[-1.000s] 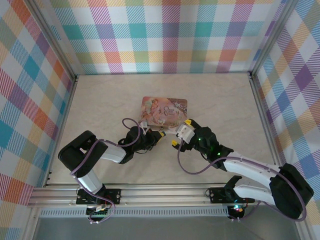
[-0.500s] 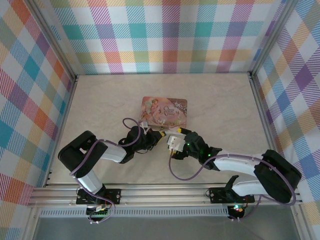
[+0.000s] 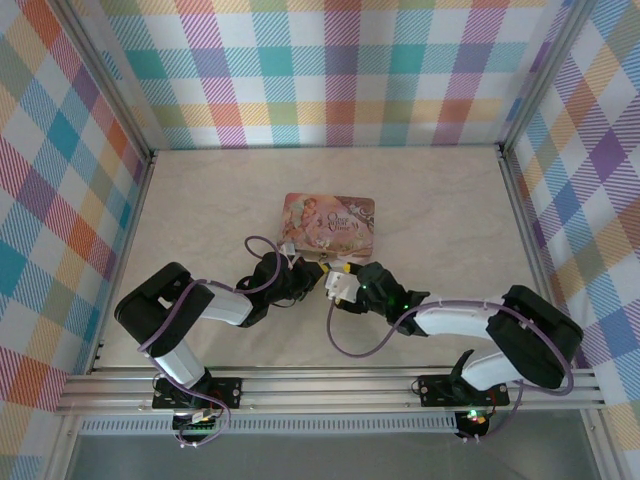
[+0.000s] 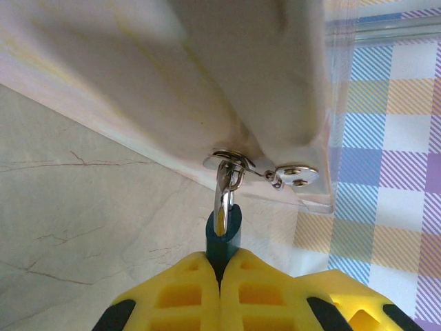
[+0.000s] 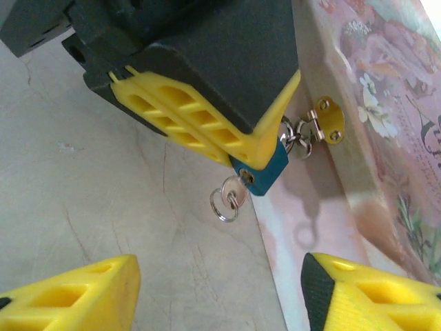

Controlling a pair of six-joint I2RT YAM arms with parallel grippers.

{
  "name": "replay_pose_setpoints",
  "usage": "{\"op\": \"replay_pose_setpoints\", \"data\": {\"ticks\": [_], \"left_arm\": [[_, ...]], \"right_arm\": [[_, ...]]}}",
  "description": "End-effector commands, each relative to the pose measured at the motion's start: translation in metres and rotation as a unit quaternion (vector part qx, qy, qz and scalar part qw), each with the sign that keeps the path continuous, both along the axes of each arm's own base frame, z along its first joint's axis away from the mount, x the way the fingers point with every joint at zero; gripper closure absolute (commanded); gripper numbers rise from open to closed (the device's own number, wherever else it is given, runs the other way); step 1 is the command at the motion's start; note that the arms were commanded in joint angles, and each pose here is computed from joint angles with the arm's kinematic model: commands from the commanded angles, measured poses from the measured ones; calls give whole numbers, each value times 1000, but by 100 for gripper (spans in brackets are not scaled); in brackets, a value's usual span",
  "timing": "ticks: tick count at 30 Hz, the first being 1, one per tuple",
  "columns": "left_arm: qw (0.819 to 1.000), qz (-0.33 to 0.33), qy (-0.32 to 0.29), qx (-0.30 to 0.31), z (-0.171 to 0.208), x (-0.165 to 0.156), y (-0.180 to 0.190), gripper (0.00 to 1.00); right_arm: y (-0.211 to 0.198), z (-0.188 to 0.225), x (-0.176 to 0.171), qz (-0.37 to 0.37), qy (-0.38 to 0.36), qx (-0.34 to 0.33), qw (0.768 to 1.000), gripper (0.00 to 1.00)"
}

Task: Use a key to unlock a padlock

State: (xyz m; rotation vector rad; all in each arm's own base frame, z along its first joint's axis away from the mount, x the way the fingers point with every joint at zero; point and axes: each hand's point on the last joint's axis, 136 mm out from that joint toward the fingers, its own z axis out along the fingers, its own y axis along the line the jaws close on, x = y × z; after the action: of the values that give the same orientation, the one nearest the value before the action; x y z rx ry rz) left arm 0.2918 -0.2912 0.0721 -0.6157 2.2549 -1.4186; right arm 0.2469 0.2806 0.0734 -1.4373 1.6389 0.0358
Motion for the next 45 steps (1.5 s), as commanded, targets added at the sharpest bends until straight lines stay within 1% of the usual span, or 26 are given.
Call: {"op": "replay_pose_setpoints", "data": {"ticks": [1,8,18,23,31,34,36,41,45], "left_arm": [[1000,9,-15,-8,14,6,-3,97],[1000,8,-14,-7,12,5,-3,97],[1000,7,-14,-8,13,5,-4,97],[1000,7,-14,-7,12,5,-4,97],[1000,6,-13,-8,12,5,-4,97],[1000,6,-13,-8,12,5,-4,97],[1000,6,-12,-7,12,5,-4,98],[1000,6,-13,-8,13,4,-4,98],[1000,6,-13,-7,13,4,-4,98]], "right_arm": [[12,15,9,-10,-15,25,1000,42],[19,17,18,-18,-36,35,999,52],[27,13,20,-17,-30,47,998,63],[28,9,20,-22,-26,53,998,63],[28,6,22,-29,-23,59,998,72],[27,2,22,-32,-19,57,998,73],[30,7,24,-34,-26,69,997,73],[32,6,25,-37,-23,75,996,75],[31,3,26,-42,-21,76,996,80]]}}
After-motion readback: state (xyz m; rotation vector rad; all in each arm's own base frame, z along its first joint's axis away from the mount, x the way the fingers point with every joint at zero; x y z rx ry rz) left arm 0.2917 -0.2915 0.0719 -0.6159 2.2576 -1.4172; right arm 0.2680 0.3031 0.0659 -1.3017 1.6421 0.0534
